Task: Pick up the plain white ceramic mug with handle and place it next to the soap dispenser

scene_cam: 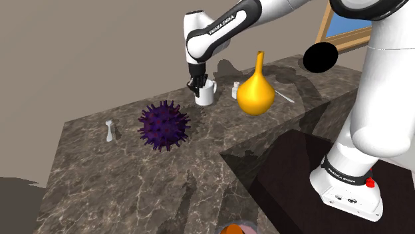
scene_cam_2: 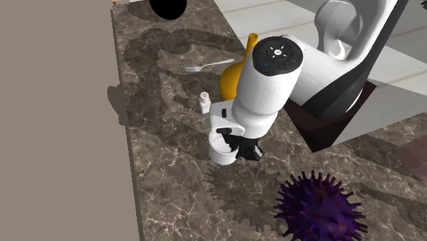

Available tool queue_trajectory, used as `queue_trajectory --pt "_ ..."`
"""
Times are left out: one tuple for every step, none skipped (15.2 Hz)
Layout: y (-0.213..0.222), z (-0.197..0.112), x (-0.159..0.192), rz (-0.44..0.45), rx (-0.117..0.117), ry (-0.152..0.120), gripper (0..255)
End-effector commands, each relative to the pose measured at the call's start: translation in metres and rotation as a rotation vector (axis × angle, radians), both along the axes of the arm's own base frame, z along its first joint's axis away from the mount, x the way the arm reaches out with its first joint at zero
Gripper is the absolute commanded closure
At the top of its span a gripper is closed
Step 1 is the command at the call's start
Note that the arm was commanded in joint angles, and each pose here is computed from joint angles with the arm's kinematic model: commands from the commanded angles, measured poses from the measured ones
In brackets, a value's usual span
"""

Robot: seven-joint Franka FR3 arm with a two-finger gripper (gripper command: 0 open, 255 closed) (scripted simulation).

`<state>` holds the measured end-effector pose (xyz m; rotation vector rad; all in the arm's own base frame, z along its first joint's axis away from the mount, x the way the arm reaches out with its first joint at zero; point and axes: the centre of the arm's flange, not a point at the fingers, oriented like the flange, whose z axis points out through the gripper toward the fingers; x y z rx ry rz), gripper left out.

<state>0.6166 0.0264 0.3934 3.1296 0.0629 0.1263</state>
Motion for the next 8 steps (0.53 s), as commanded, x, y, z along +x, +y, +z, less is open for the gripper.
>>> queue_trajectory --pt "0.001 0.011 0.001 0.000 0.000 0.000 255" --pt "0.001 0.016 0.001 0.000 0.000 0.000 255" --pt "0.001 0.022 0.001 0.000 0.000 0.000 255" --pt "0.001 0.027 0.001 0.000 0.000 0.000 255" --pt "0.001 0.032 0.001 0.000 0.000 0.000 255" --pt "0.001 0.037 0.001 0.000 0.000 0.000 255" --pt "0.001 0.043 0.001 0.000 0.000 0.000 255" --pt "0.001 0.048 0.001 0.000 0.000 0.000 255"
